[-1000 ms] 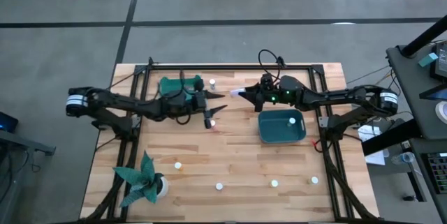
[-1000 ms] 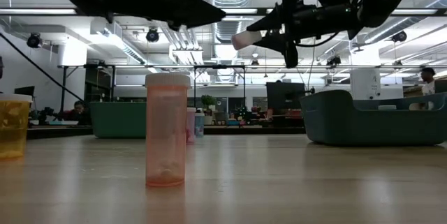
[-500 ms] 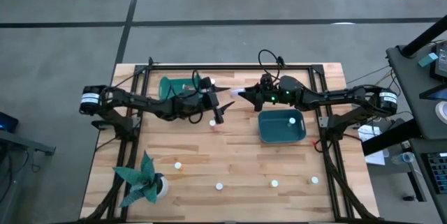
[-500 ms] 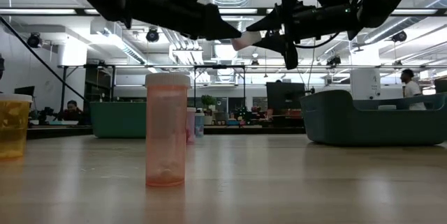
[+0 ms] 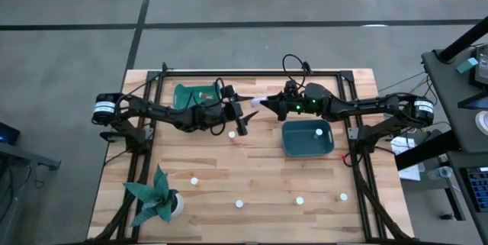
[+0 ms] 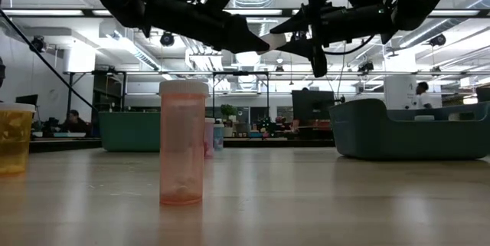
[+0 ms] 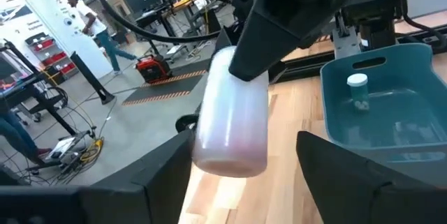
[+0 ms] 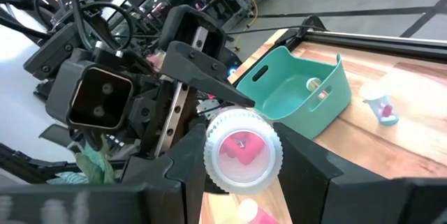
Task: Pick and place medicine bottles into bin by pill shape (circle, oval)
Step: Put the transparent capsule bottle into the green bin
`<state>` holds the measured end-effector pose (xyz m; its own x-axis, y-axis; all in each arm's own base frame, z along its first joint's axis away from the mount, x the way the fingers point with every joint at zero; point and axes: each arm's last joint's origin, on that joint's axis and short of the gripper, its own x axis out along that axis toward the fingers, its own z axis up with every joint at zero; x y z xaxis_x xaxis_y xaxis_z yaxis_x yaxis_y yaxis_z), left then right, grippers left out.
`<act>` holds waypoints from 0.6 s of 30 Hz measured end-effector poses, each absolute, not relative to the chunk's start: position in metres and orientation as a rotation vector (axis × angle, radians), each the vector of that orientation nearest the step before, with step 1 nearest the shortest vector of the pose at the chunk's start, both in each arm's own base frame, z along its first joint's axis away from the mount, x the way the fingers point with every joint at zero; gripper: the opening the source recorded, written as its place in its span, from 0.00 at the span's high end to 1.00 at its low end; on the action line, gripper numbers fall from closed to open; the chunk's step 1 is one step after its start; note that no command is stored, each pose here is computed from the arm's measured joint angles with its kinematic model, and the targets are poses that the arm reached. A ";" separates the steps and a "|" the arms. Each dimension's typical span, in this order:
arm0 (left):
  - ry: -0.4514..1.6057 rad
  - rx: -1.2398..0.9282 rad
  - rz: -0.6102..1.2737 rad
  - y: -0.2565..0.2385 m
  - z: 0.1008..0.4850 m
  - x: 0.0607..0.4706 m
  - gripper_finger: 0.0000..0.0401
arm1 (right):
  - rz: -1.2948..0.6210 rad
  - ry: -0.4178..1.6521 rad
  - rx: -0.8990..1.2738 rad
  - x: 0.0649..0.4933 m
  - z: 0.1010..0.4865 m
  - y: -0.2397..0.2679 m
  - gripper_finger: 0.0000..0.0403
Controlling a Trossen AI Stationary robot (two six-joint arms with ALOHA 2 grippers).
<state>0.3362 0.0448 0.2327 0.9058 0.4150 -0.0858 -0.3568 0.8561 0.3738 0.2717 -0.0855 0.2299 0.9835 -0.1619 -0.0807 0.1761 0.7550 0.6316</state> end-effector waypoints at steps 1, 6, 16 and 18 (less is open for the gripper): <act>0.166 0.360 0.408 0.045 0.233 0.336 0.43 | -0.184 0.021 0.691 0.272 0.230 -0.085 0.66; 0.166 0.358 0.409 0.045 0.233 0.336 0.52 | -0.186 0.028 0.692 0.272 0.229 -0.085 0.66; 0.149 0.352 0.404 0.044 0.232 0.334 0.71 | -0.176 0.023 0.643 0.273 0.232 -0.084 0.52; 0.106 0.346 0.395 0.043 0.232 0.331 0.71 | -0.165 0.016 0.632 0.272 0.235 -0.084 0.47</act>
